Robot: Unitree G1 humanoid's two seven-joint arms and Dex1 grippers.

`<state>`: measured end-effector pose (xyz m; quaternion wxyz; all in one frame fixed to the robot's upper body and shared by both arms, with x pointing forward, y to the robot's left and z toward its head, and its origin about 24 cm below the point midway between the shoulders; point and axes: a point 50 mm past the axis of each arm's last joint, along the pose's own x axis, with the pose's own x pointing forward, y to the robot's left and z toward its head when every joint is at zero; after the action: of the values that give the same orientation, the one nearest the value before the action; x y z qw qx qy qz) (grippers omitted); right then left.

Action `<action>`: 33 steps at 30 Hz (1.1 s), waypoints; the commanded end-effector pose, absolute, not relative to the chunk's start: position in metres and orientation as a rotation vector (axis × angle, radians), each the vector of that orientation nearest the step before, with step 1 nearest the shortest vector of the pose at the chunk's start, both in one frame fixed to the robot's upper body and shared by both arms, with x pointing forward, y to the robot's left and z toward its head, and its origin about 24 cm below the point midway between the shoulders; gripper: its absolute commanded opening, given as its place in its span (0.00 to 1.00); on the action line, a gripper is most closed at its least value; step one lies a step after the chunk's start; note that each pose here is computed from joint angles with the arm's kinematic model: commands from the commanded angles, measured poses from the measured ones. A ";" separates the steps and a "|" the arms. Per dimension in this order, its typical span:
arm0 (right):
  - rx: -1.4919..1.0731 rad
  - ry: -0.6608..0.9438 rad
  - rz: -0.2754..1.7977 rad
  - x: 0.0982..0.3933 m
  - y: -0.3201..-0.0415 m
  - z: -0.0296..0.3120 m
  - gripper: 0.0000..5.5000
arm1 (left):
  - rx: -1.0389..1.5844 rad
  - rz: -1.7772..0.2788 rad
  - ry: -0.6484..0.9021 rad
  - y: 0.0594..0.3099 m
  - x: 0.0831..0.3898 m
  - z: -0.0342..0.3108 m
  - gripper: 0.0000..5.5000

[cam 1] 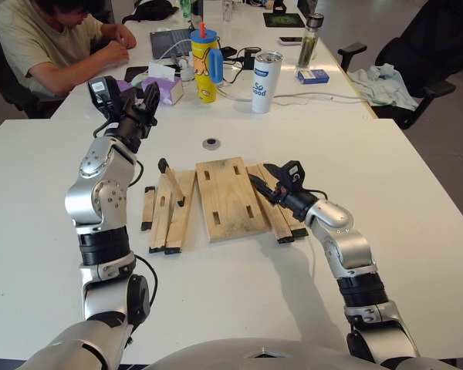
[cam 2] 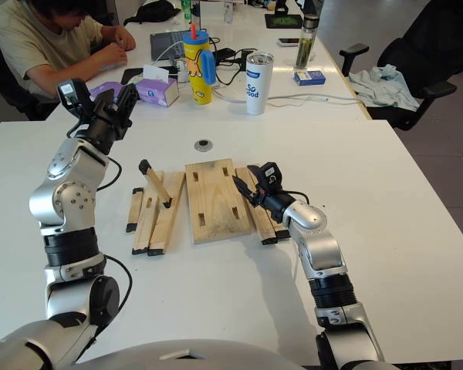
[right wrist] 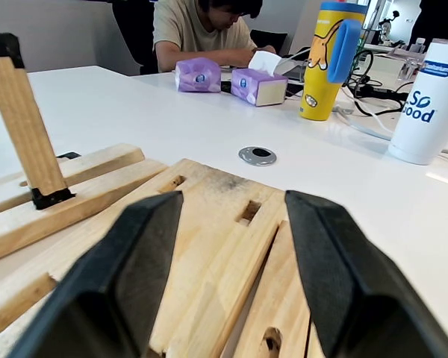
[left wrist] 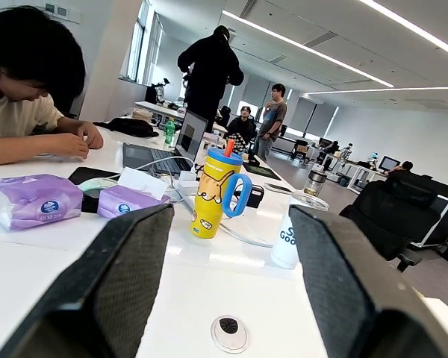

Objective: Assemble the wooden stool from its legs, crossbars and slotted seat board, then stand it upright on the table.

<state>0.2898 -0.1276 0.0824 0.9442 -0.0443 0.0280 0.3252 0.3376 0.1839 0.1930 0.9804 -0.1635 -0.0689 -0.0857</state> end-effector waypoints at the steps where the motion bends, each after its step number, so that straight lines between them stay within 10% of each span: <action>1: -0.105 0.040 0.672 0.293 -0.125 0.087 0.46 | -0.356 -0.171 -0.113 0.186 0.342 0.189 0.52; 12: -0.121 0.038 0.677 0.293 -0.124 0.086 0.46 | -0.387 -0.162 -0.186 0.192 0.345 0.207 0.52; 20: -0.117 0.036 0.697 0.292 -0.120 0.087 0.46 | -0.376 -0.153 0.541 0.147 0.276 0.035 0.52; 33: -0.201 0.049 0.765 0.276 -0.121 0.080 0.46 | -0.115 -0.176 0.318 0.135 0.277 0.086 0.52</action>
<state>0.2856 -0.1220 0.0824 0.9380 -0.0562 0.0227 0.3413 0.2891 0.1371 0.1307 0.9922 -0.0684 0.0448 -0.0945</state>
